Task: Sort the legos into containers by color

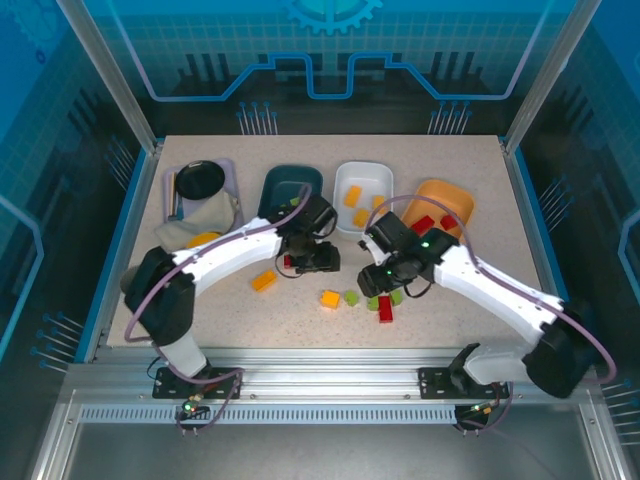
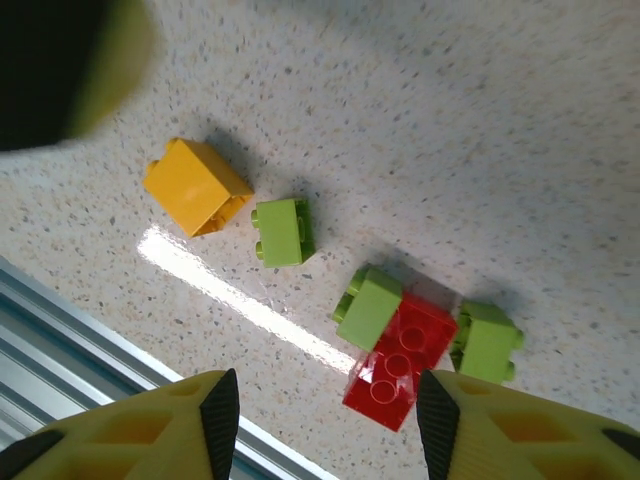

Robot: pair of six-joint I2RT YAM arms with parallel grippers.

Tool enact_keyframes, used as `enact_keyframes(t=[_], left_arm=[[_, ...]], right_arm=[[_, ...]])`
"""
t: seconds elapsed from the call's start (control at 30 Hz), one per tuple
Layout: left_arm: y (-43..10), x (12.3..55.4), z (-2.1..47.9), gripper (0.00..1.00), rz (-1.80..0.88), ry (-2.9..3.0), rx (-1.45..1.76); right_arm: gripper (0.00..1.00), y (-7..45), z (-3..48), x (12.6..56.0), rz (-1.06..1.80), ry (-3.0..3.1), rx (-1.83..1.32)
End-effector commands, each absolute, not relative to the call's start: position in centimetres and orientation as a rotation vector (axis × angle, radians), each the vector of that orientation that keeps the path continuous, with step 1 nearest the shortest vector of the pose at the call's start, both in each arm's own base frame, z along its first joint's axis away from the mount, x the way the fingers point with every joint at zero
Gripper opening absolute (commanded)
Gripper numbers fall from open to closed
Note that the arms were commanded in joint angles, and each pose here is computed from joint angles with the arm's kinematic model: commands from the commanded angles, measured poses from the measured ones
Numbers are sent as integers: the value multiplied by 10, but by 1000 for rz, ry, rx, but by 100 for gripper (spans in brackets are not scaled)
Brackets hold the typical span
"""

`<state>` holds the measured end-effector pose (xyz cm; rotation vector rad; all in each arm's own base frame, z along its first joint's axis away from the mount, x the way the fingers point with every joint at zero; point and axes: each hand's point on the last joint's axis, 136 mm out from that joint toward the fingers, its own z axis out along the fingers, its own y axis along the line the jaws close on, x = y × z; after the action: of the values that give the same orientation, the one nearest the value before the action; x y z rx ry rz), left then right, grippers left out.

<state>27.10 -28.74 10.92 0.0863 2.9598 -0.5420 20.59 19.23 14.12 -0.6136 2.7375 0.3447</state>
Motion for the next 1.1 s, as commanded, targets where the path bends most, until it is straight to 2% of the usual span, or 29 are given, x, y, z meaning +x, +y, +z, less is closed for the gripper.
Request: enact_keyframes(t=[0.0, 0.2, 0.33, 0.43, 0.83, 1.07], left_arm=[[-317, 256, 103, 50, -526, 2977, 438], [-341, 239, 81, 57, -328, 2935, 897], [-341, 234, 67, 68, -183, 2920, 989], [-346, 227, 59, 69, -176, 2914, 1048], [-342, 238, 39, 68, -25, 2890, 1033], [-342, 232, 25, 49, -48, 2928, 1034]], right_arm=[[53, 173, 176, 210, 360, 2595, -467], [63, 123, 230, 202, 386, 2459, -180], [69, 103, 253, 196, 449, 2409, -37], [71, 97, 257, 195, 502, 2397, 46], [71, 99, 250, 203, 582, 2422, 101], [70, 102, 242, 205, 595, 2443, 113]])
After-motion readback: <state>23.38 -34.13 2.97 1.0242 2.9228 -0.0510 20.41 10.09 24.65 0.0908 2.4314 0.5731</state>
